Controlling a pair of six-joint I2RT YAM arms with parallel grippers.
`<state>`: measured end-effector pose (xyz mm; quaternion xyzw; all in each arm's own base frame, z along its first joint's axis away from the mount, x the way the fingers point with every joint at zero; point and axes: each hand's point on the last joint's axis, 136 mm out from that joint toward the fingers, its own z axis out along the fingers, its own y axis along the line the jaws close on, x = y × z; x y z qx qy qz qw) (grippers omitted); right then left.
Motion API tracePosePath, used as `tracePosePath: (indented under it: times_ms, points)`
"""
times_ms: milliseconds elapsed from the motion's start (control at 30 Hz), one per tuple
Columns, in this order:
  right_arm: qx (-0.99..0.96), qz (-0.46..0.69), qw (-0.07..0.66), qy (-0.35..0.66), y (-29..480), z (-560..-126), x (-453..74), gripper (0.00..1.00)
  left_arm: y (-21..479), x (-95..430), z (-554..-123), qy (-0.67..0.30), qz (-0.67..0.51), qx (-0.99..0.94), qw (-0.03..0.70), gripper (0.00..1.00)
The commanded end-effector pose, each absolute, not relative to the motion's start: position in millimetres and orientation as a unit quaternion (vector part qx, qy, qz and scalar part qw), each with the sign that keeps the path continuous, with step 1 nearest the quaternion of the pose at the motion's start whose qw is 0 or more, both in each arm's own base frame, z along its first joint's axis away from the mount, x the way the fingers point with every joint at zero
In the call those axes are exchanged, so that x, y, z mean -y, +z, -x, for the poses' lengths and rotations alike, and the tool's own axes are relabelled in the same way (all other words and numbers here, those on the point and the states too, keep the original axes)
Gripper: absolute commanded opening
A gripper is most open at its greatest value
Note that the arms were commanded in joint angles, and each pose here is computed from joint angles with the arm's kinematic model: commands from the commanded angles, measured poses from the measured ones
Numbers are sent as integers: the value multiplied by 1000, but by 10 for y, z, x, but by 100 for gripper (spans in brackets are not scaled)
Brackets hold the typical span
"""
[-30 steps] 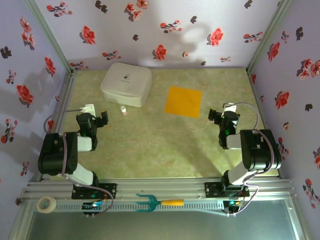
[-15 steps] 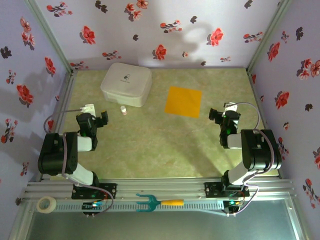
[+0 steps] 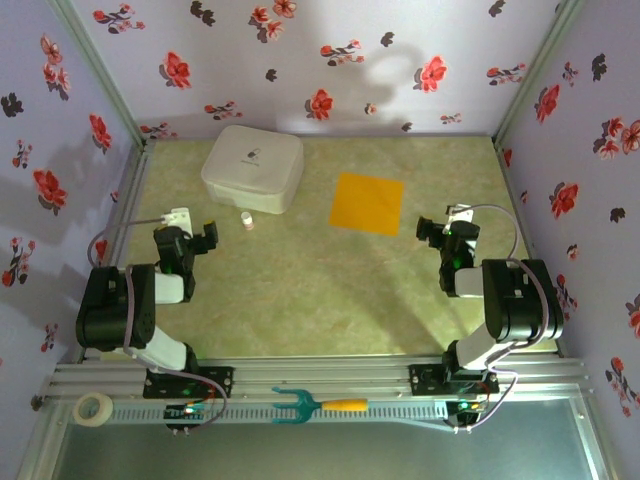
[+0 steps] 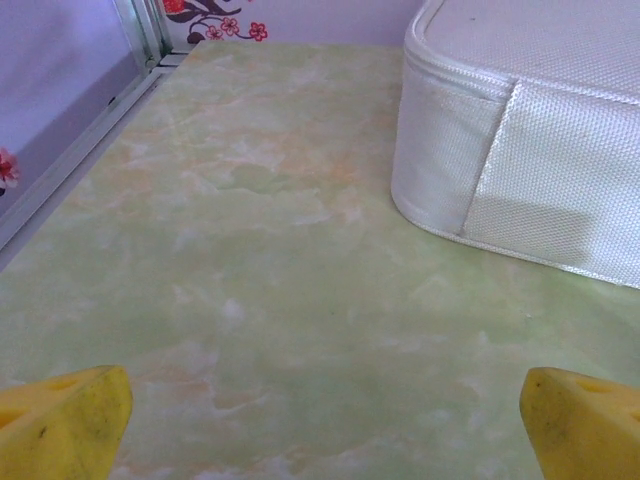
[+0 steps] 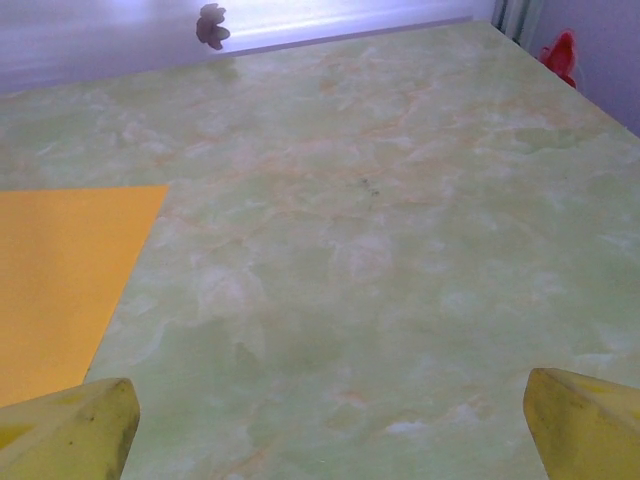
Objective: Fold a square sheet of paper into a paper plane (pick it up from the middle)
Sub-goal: Move the square sheet of paper to the center of the table.
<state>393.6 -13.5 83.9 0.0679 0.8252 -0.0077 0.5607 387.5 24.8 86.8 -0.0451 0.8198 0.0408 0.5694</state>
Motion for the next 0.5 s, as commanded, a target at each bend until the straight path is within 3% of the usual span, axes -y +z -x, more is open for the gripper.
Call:
tracePosePath:
  times_ms: [0, 200, 333, 467]
  points:
    - [-822, -47, 567, 1, 1015, -3937, 63, 99, 1099, -199, -3857, 36, 36, -797, 602, 100]
    - [-858, -103, 502, 35, 1238, -3931, 57, 99, 1378, -277, -3721, 44, 62, -794, 603, 100]
    - [-874, -167, 450, 69, 1421, -3938, 30, 99, 1605, -440, -3616, 45, 142, -798, 584, 100]
    - [-873, -214, 410, 153, 1505, -4013, -169, 99, 1740, -388, -3571, 4, 179, -812, 556, 100]
